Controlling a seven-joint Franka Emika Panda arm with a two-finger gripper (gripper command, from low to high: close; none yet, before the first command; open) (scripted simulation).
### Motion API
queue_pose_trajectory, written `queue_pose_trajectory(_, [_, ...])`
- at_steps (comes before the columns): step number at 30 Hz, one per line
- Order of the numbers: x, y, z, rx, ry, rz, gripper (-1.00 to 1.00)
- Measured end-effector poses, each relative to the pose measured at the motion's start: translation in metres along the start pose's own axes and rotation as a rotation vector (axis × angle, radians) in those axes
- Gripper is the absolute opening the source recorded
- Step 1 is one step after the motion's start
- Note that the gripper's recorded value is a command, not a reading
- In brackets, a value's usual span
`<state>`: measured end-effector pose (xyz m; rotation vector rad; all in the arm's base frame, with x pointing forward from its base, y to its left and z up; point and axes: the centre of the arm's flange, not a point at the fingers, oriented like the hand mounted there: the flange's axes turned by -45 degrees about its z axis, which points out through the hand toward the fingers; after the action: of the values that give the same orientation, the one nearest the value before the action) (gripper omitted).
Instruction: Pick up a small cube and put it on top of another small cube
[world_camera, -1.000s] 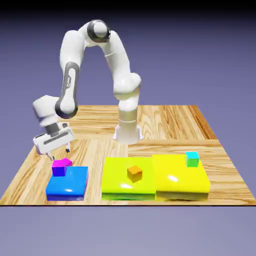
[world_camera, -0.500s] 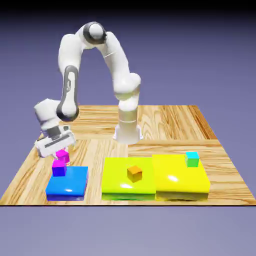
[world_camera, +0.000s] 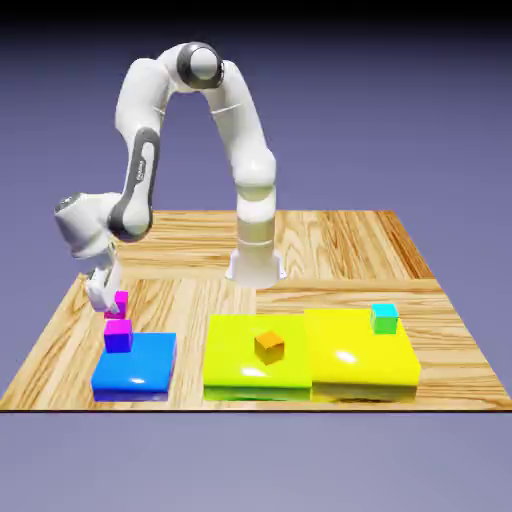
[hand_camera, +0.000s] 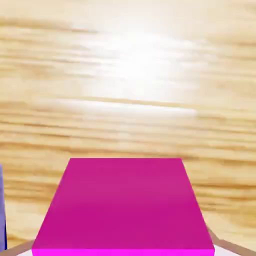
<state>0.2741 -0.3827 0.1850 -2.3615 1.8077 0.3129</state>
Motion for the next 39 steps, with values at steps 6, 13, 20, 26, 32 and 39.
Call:
queue_pose_trajectory(6, [0.010, 0.005, -0.014, -0.154, 0.001, -0.341, -1.00])
queue_pose_trajectory(13, [-0.008, -0.057, -0.039, -0.354, -0.018, -0.853, -1.00])
queue_pose_trajectory(20, [-0.096, -0.192, -0.059, -0.601, -0.039, -1.501, -1.00])
queue_pose_trajectory(26, [-0.259, -0.304, -0.045, -0.740, -0.019, -2.028, -1.00])
queue_pose_trajectory(32, [-0.474, -0.344, -0.012, -0.860, 0.007, -2.552, -1.00])
queue_pose_trajectory(39, [-0.691, -0.286, 0.023, -1.062, 0.026, -3.105, -1.00])
